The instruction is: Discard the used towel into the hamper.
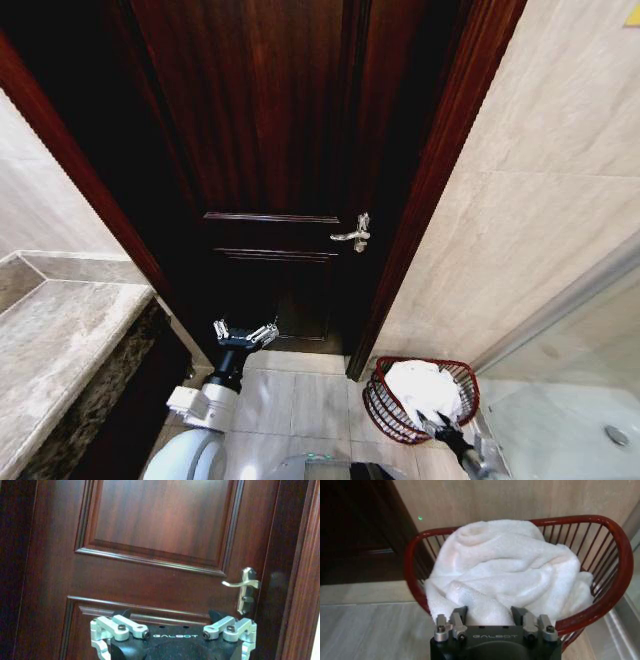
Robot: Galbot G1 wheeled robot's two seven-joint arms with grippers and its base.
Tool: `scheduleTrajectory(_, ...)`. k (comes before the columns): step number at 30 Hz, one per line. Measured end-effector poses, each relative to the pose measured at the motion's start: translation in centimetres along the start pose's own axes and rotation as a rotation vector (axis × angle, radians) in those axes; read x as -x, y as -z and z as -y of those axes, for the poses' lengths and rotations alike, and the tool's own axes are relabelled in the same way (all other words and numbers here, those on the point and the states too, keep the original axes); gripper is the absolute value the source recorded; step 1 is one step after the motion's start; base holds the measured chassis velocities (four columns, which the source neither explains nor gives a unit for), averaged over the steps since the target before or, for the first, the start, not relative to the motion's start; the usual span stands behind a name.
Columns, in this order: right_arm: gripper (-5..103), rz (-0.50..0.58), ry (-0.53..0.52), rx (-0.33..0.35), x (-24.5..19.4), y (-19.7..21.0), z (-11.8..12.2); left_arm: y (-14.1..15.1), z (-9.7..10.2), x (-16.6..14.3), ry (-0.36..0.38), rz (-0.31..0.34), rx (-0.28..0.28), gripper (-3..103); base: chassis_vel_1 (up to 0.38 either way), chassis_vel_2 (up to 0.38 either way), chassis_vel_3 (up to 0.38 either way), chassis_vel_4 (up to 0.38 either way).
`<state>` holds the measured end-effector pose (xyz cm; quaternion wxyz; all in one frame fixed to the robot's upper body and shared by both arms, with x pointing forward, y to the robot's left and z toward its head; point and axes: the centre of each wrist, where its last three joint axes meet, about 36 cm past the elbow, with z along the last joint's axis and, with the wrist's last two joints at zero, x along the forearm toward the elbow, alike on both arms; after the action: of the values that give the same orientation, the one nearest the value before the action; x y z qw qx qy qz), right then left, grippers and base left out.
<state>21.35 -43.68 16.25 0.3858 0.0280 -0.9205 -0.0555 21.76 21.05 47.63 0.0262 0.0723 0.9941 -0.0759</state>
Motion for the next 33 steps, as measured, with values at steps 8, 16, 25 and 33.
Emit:
scheduleTrajectory(8,31,0.002,-0.006,-0.014,1.3,1.5,0.7,0.0,0.0,0.0,0.0,0.0,0.0,100,0.0,0.0,0.0,0.0)
scheduleTrajectory(16,5,-0.024,-0.015,-0.026,5.2,3.7,1.1,0.0,0.0,0.0,0.0,0.0,0.0,100,0.0,0.0,0.0,0.0)
scheduleTrajectory(25,2,-0.09,-0.026,-0.073,10.4,5.9,0.2,0.0,0.0,0.0,0.0,0.0,0.0,100,0.0,0.0,0.0,0.0)
scheduleTrajectory(33,2,-0.169,-0.04,-0.104,14.7,4.0,-1.1,0.0,0.0,0.0,0.0,0.0,0.0,100,0.0,0.0,0.0,0.0)
